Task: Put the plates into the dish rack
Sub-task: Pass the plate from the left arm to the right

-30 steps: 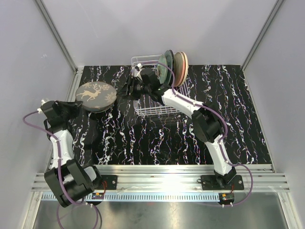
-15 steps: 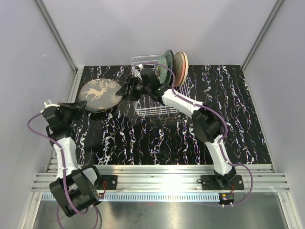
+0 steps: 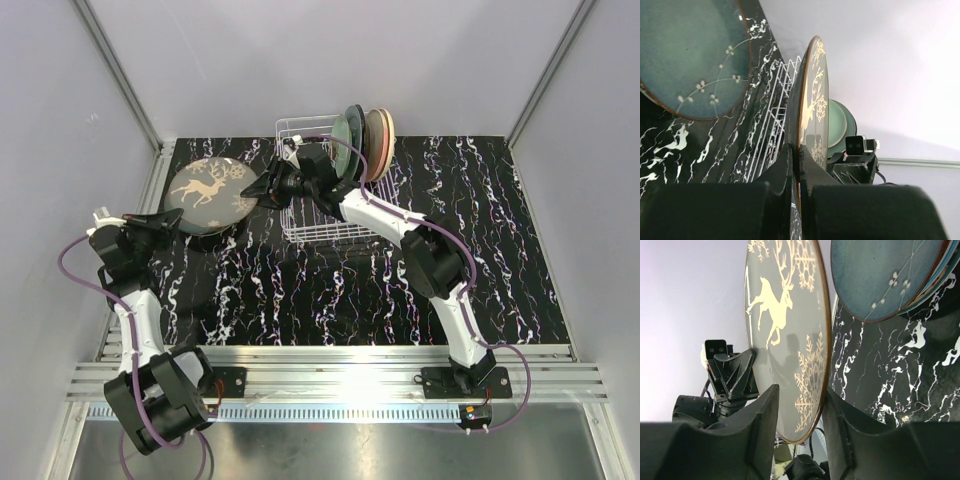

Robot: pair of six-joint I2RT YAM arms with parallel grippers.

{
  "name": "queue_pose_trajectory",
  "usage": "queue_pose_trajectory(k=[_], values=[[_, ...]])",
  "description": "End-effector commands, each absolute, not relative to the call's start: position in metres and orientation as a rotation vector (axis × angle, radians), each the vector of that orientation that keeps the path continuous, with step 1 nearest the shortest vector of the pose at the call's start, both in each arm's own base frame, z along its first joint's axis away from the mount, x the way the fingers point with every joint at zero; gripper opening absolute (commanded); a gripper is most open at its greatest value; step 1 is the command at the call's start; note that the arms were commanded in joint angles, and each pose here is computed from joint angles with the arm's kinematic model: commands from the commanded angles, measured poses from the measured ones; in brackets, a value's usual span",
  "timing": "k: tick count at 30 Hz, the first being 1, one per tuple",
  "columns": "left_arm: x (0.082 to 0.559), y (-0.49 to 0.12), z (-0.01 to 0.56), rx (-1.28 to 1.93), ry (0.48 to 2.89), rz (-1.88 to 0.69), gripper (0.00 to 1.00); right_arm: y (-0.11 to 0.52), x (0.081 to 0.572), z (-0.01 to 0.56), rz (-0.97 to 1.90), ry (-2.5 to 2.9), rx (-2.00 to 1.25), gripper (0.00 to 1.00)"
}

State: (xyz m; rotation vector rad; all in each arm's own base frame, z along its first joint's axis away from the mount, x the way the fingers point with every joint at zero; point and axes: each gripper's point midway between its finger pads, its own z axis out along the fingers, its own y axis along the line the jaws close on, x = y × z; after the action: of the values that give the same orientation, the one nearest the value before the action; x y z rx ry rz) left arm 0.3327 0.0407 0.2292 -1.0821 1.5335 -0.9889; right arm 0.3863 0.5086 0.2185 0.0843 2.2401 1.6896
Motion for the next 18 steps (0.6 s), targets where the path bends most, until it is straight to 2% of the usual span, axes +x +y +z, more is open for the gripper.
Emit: queue_pose_trajectory(k=[1,6,9,16,17,18], values=[[0.331,0.016,0.283,-0.819,1.472,-1.102,0.0,0.519,0.375,0.237,1.8,2.182,0.031,0.45],[0.332,0.003,0.29,-0.678,1.512,-1.036,0.0,0.518,0.377,0.244,1.802,2.167,0.042,0.29],[0.331,0.003,0.278,-0.7,1.56,-0.994,0.0,0.511,0.383,0.25,1.779,2.147,0.079,0.18],[0.335,-0.001,0.254,-0.695,1.642,-0.994,0.0,0.487,0.399,0.267,1.732,2.091,0.125,0.0],[0.336,-0.002,0.251,-0.692,1.653,-0.994,0.03,0.484,0.402,0.268,1.721,2.083,0.129,0.0],[0.336,-0.002,0.248,-0.676,1.666,-0.981,0.11,0.481,0.403,0.269,1.715,2.081,0.135,0.0]])
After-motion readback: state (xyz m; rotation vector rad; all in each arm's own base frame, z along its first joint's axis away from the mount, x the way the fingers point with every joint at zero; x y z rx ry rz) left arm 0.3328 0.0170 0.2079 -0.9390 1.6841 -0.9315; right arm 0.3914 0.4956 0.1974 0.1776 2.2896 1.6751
